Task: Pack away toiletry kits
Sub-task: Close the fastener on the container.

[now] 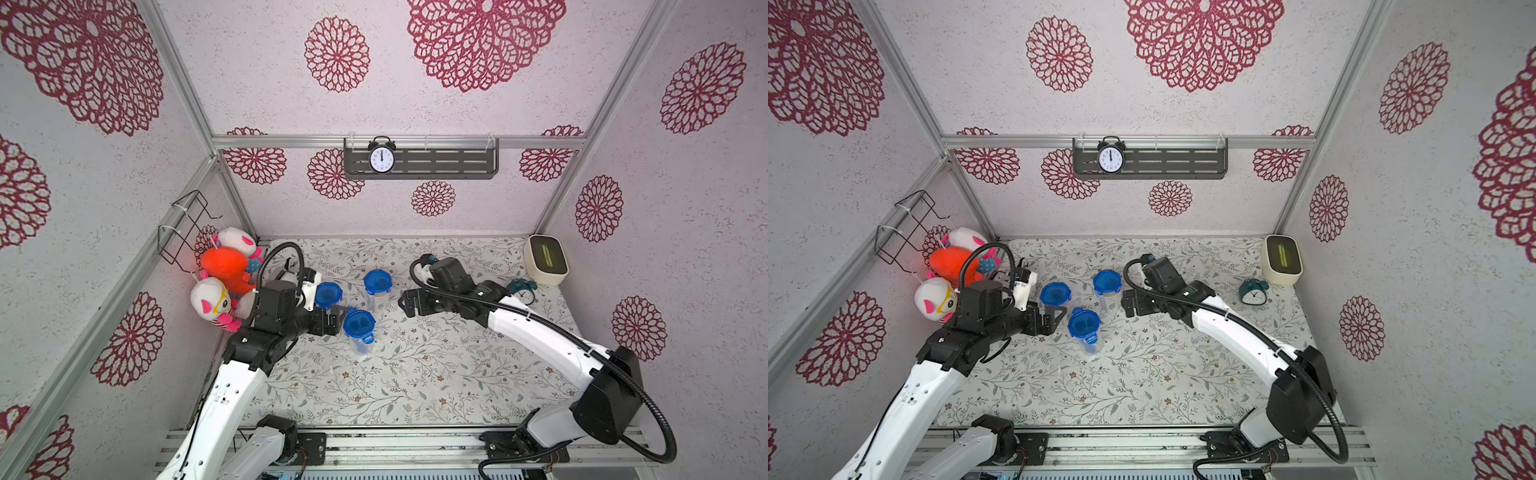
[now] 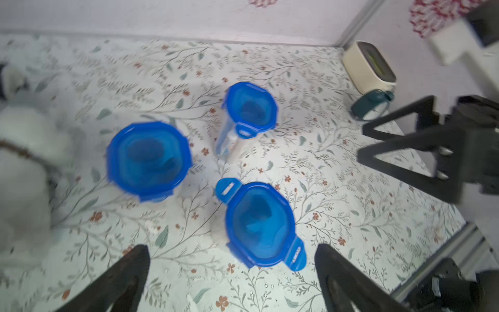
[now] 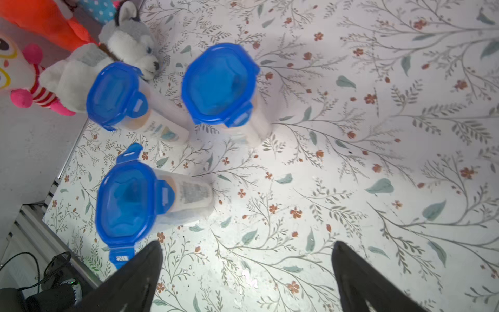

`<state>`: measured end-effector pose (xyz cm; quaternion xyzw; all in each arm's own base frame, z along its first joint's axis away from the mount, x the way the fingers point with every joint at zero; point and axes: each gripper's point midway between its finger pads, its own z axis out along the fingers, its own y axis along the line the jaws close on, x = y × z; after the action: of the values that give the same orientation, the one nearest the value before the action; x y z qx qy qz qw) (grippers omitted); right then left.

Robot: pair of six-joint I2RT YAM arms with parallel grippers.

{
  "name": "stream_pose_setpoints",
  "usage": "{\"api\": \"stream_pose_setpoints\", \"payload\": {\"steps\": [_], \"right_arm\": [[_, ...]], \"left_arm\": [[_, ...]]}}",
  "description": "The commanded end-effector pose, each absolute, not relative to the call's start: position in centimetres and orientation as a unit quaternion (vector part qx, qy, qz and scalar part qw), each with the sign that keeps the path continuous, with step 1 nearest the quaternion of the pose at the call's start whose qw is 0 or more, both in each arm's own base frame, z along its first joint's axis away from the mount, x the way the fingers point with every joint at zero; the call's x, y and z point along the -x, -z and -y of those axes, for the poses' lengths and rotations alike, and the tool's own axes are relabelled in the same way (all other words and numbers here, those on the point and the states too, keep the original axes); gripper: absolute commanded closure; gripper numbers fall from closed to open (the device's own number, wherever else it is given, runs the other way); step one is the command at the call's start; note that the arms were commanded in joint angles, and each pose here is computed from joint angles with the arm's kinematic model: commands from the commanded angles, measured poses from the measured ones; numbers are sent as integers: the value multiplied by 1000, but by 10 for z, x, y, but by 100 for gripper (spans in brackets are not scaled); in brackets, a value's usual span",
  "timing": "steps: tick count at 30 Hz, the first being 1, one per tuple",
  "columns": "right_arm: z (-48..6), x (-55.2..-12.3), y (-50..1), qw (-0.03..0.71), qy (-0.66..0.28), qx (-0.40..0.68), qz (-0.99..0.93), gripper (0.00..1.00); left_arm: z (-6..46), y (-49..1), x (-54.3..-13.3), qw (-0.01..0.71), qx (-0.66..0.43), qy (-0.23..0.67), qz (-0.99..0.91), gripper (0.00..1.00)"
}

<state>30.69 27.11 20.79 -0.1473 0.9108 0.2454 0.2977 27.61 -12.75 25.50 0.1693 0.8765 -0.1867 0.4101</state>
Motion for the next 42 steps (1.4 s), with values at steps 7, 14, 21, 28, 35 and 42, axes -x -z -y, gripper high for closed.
{"api": "stream_pose_setpoints", "payload": {"steps": [7, 14, 21, 28, 35, 42], "right_arm": [[-243, -297, -224, 270, -464, 101, -838, 1], [-217, -297, -213, 262, -500, 72, -822, 1], [-210, -295, -215, 271, -496, 74, -821, 1], [-209, -298, -213, 272, -496, 78, -821, 1], [-209, -300, -213, 271, -500, 84, -818, 1], [-206, -300, -215, 276, -502, 86, -815, 1]], "left_arm": [[152, -243, -252, 372, -420, 92, -823, 2], [160, -230, -271, 325, -450, 51, -830, 2], [167, -202, -282, 256, -438, 46, -860, 2], [178, -178, -278, 195, -439, 43, -876, 2], [186, -166, -276, 162, -449, 46, -878, 2], [191, -149, -270, 128, -461, 58, -876, 2]]}}
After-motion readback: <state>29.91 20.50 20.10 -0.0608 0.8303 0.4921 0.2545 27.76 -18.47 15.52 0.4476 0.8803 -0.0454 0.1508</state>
